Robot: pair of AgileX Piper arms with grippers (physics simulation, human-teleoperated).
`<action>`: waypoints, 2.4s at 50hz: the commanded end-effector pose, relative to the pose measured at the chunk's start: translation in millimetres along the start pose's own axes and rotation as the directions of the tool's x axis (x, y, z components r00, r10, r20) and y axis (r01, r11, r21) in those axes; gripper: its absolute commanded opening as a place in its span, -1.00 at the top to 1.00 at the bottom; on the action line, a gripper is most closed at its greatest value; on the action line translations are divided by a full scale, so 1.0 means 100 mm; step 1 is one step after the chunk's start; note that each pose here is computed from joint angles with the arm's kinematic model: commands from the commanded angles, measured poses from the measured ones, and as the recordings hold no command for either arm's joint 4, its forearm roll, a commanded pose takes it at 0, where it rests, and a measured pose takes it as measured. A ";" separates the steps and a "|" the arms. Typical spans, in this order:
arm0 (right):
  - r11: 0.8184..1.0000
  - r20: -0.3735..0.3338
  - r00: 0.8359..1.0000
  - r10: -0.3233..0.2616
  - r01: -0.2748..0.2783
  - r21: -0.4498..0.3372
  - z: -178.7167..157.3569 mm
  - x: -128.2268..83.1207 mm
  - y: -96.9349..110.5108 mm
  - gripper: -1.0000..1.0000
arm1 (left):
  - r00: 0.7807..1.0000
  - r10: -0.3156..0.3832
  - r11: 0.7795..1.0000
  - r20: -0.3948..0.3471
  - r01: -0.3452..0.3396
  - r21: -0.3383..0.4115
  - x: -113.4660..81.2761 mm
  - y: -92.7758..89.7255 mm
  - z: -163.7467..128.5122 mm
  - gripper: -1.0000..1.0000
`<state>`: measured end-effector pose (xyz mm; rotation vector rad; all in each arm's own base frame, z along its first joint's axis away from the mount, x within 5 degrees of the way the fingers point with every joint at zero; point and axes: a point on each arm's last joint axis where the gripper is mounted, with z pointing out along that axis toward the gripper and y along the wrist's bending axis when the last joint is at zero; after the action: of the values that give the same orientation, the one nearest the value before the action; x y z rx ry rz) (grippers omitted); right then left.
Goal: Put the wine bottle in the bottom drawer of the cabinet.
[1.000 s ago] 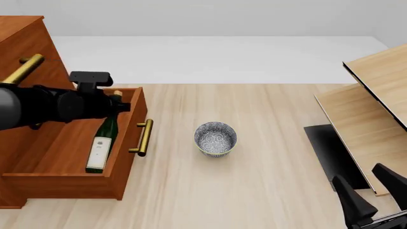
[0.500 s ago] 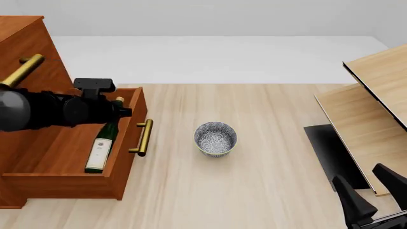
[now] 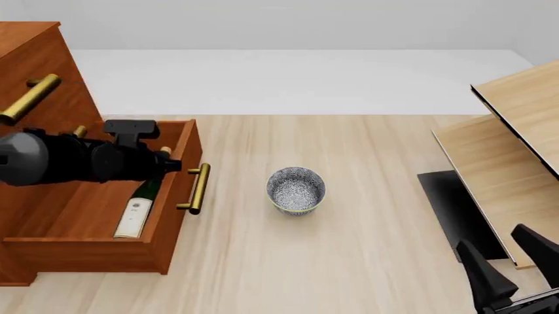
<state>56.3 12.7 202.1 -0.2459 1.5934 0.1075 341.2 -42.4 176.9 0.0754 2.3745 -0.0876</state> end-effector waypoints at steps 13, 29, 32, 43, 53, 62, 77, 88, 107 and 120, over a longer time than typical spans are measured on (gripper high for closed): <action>1.000 0.000 1.000 0.001 -0.001 0.000 0.00 0.00 0.00 -1.00 | 0.999 0.009 1.000 -0.040 -0.009 0.001 0.10 -0.01 0.01 1.00; 1.000 -0.001 1.000 0.002 -0.002 -0.001 0.00 0.00 0.00 -1.00 | 0.999 0.011 1.000 -0.040 -0.012 -0.009 0.11 0.04 0.00 1.00; 1.000 -0.001 1.000 0.001 -0.001 -0.001 0.00 0.00 0.00 -1.00 | 0.999 0.011 1.000 -0.038 -0.011 -0.011 0.11 0.05 -0.01 1.00; 1.000 -0.002 1.000 0.000 0.000 -0.003 0.00 0.00 0.00 -1.00 | 0.999 0.013 1.000 -0.032 -0.013 -0.014 0.09 0.07 -0.04 -1.00; 1.000 -0.002 1.000 0.001 -0.001 -0.003 0.00 0.00 0.00 -1.00 | 1.000 0.012 1.000 -0.025 -0.012 -0.015 0.07 0.08 -0.06 -1.00; 1.000 -0.003 1.000 0.001 -0.001 -0.004 0.00 0.00 0.00 -1.00 | 1.000 0.016 1.000 -0.015 -0.016 -0.016 0.03 0.08 -0.11 -1.00; 1.000 0.000 1.000 -0.001 0.001 -0.006 0.01 -0.01 0.00 -1.00 | 0.999 0.035 0.999 0.021 -0.034 -0.025 -0.13 0.11 -0.31 -1.00; 1.000 0.005 1.000 0.001 -0.001 -0.007 0.02 -0.01 0.00 -1.00 | 0.998 0.043 0.999 0.043 -0.041 -0.029 -0.21 0.12 -0.45 -1.00; 1.000 0.012 1.000 -0.001 0.002 -0.014 0.04 -0.03 0.01 -1.00 | 0.981 0.093 0.995 0.171 -0.084 -0.059 -0.64 0.17 -1.13 -1.00; 1.000 0.020 1.000 -0.006 0.007 -0.021 0.03 -0.04 0.01 -1.00 | 0.954 0.131 0.989 0.270 -0.109 -0.096 -0.89 0.21 -1.74 -1.00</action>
<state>59.6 14.7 204.6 -0.2622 1.5793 0.1208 307.7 -14.1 315.9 0.1452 2.1714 0.0242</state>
